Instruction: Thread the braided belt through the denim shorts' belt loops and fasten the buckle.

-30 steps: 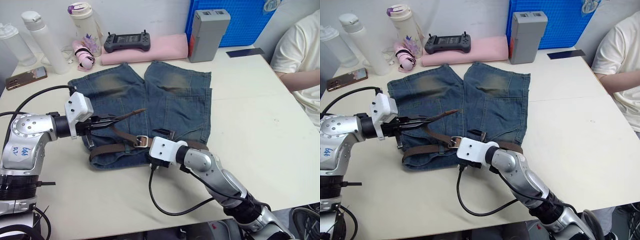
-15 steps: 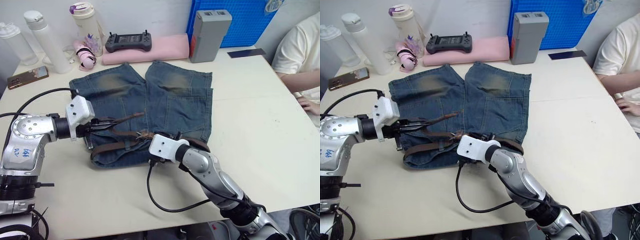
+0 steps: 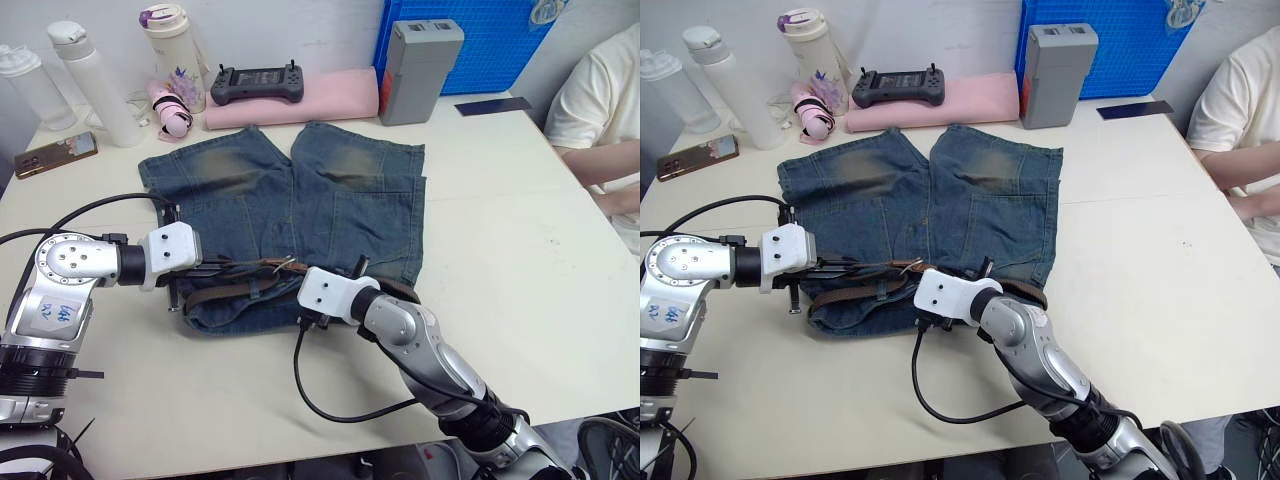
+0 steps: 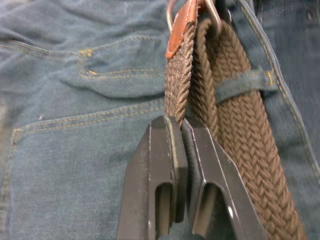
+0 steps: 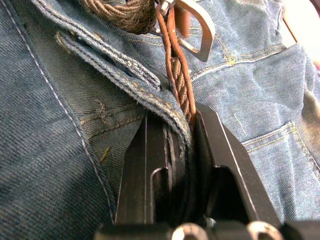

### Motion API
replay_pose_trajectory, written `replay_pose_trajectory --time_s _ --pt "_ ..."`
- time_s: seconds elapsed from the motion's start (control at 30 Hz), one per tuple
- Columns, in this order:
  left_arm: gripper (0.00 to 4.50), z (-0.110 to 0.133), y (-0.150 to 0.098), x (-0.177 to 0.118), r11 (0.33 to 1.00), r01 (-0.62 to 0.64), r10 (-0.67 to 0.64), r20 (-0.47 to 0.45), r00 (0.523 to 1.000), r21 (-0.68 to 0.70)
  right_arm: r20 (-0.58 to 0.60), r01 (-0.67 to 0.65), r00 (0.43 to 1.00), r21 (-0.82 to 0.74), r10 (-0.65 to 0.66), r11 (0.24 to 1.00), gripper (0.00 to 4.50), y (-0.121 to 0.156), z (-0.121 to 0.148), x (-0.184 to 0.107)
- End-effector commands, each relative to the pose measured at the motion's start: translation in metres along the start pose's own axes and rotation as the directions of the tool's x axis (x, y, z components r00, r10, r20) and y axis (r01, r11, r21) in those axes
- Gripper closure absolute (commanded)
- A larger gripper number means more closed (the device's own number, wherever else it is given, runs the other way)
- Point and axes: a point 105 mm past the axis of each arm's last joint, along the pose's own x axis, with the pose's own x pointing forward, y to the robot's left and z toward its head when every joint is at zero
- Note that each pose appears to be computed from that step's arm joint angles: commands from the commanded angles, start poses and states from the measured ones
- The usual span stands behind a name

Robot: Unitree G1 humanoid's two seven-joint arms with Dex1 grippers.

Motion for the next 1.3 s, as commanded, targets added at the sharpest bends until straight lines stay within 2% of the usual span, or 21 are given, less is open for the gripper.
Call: replay_pose_trajectory --time_s 0.03,0.57,0.87,1.03,1.07,1.1,1.13,1.17,1.27,1.3 --pt "4.50 0.004 0.007 -0.005 0.998 -0.004 0.005 -0.020 1.000 0.063 0.022 0.050 0.999 -0.031 -0.050 0.998 4.47 -0.011 0.006 -0.002" --pt "4.50 0.020 0.013 0.020 0.986 0.054 -0.060 0.030 0.998 0.156 0.041 0.047 0.998 -0.056 -0.045 0.997 4.47 -0.011 0.008 -0.001" --pt "4.50 0.037 -0.004 0.067 0.986 0.095 -0.115 0.146 0.983 0.137 0.033 0.010 0.999 -0.051 -0.008 0.999 4.47 -0.007 0.005 0.000" --pt "4.50 0.046 -0.007 0.089 0.990 0.081 -0.103 0.199 0.975 0.117 -0.022 -0.101 0.995 -0.050 0.100 0.994 4.47 0.002 -0.012 -0.010" --pt "4.50 0.048 -0.009 0.092 0.990 0.083 -0.105 0.206 0.973 0.114 -0.031 -0.110 0.994 -0.042 0.109 0.993 3.50 0.001 -0.015 -0.013" --pt "4.50 0.049 -0.012 0.097 0.990 0.092 -0.114 0.215 0.970 0.108 -0.043 -0.133 0.990 -0.008 0.133 0.991 3.09 0.001 -0.019 -0.018" --pt "4.50 0.050 -0.016 0.102 0.990 0.101 -0.121 0.223 0.967 0.099 -0.058 -0.139 0.988 0.012 0.140 0.990 2.87 -0.002 -0.023 -0.022" --pt "4.50 0.051 -0.018 0.105 0.990 0.107 -0.126 0.229 0.965 0.093 -0.068 -0.144 0.987 0.025 0.145 0.989 2.34 -0.004 -0.025 -0.025" --pt "4.50 0.047 -0.026 0.112 0.991 0.118 -0.131 0.236 0.963 0.068 -0.042 -0.158 0.986 0.122 0.164 0.980 1.13 -0.018 -0.019 -0.044" --pt "4.50 0.046 -0.028 0.114 0.991 0.120 -0.132 0.239 0.962 0.061 -0.028 -0.164 0.985 0.151 0.170 0.975 1.13 -0.022 -0.016 -0.050"
